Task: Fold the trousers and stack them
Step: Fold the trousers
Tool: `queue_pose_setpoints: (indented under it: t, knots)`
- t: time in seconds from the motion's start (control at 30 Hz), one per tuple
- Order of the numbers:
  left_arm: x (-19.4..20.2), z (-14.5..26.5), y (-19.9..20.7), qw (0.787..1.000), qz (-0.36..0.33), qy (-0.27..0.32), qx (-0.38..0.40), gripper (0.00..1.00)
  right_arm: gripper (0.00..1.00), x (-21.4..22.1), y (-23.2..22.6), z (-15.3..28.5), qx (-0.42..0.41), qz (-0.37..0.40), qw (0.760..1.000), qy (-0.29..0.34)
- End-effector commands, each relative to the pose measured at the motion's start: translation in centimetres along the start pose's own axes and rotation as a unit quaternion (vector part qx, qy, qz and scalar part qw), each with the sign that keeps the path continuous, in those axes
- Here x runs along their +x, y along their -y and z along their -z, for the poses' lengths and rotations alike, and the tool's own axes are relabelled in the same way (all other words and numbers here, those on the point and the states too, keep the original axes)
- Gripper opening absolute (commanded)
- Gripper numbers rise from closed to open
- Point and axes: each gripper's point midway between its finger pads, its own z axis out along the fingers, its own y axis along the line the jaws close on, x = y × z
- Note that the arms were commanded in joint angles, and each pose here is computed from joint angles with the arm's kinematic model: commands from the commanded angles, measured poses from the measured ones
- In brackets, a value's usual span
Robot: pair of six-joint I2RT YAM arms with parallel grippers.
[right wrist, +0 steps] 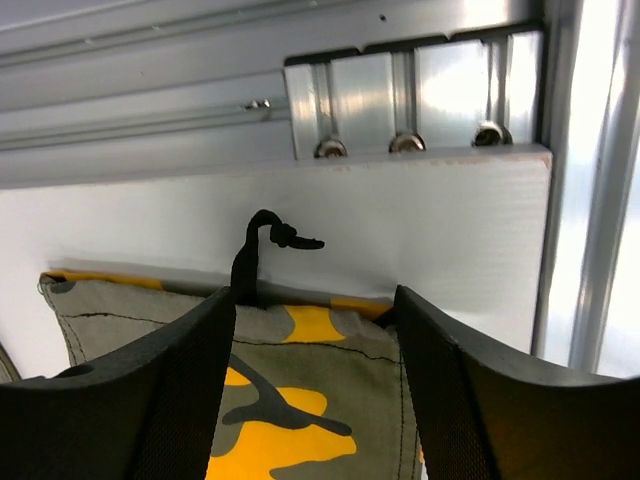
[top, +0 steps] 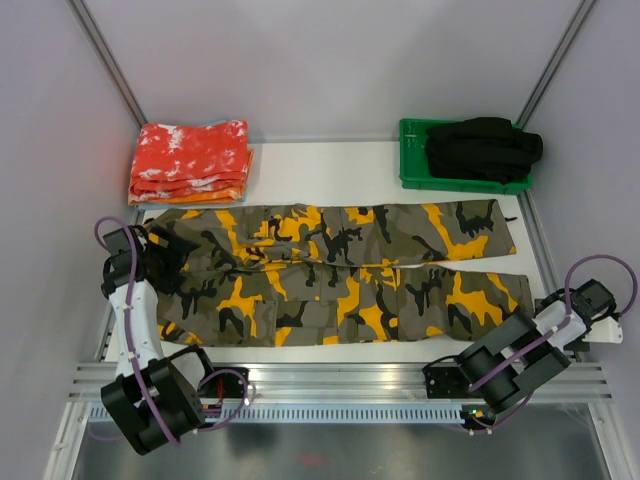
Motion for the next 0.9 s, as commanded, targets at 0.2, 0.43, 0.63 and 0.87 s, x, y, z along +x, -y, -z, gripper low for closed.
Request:
queue_pose_setpoints:
  t: [0.2,0.43,0.63,0.87]
  knots:
    - [-0.2,-0.2,0.7,1.000,-0.020,0.003,0.023,1.00,0.73,-0.5,1.5,2.3,0.056,-0.010,0.998,0.005]
    - [0.0,-0.9,0.8,0.999,-0.013,-0.007,0.032,1.00,0.71,-0.6,-0.9,3.8,0.015,0.015,1.000,0.015]
    - [0.3,-1.9,0.9,0.999,-0.009,-0.022,0.041,1.00,0.71,0.3,0.0,4.6,0.034,0.020,0.999,0.014]
    - [0.6,-2.6,0.9,0.998,-0.010,-0.040,0.043,1.00,0.67,4.8,1.6,3.3,0.018,-0.003,0.999,-0.035]
